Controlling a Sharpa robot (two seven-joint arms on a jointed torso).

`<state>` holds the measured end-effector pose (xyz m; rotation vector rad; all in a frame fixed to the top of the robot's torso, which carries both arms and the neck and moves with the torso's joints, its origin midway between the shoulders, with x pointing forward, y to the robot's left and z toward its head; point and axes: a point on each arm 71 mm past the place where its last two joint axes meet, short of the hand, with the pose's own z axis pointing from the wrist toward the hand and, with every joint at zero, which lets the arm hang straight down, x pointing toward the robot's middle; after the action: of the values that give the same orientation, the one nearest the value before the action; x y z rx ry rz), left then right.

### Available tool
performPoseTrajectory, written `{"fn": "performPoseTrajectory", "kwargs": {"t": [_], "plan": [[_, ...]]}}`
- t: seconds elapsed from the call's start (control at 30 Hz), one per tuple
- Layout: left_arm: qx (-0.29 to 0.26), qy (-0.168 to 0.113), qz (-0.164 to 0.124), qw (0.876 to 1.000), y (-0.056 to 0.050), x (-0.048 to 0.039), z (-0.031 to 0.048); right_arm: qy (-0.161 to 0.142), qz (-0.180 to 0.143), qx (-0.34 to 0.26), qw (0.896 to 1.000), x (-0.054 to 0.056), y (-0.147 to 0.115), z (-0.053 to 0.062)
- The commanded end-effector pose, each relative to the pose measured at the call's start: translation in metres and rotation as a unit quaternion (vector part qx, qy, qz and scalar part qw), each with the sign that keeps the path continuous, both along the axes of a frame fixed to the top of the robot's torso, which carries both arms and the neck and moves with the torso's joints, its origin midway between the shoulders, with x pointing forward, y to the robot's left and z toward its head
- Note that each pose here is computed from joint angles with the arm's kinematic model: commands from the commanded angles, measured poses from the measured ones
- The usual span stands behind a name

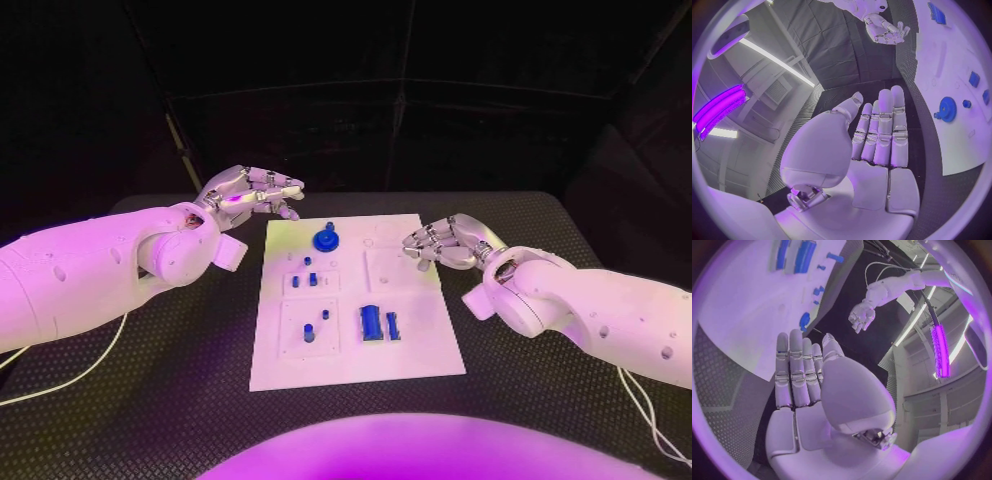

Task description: Assemble the parts on the task board

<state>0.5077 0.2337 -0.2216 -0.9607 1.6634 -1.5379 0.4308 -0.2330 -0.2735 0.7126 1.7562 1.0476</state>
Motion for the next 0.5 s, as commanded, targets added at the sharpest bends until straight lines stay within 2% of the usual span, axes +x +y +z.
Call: {"fn": "performPoseTrajectory", "kwargs": {"t": [0.03, 0.2, 0.3, 0.4, 0.5], "plan": [[-0.020, -0.033, 0.047, 0.998, 0.007, 0.0097, 0.0037, -0.002, -0.011, 0.123, 0.992, 0.018, 0.001, 0.004], [-0.031, -0.050, 0.102, 0.993, 0.014, 0.0251, -0.0028, -0.009, -0.034, 0.167, 0.985, 0.052, 0.004, -0.001], [-0.033, -0.056, 0.129, 0.990, 0.016, 0.0347, -0.0092, -0.013, -0.050, 0.186, 0.981, 0.067, 0.006, -0.006], [-0.033, -0.059, 0.145, 0.987, 0.018, 0.0409, -0.0135, -0.014, -0.061, 0.196, 0.979, 0.076, 0.010, -0.011], [-0.033, -0.059, 0.145, 0.987, 0.018, 0.0409, -0.0135, -0.014, -0.061, 0.196, 0.979, 0.076, 0.010, -0.011]]}}
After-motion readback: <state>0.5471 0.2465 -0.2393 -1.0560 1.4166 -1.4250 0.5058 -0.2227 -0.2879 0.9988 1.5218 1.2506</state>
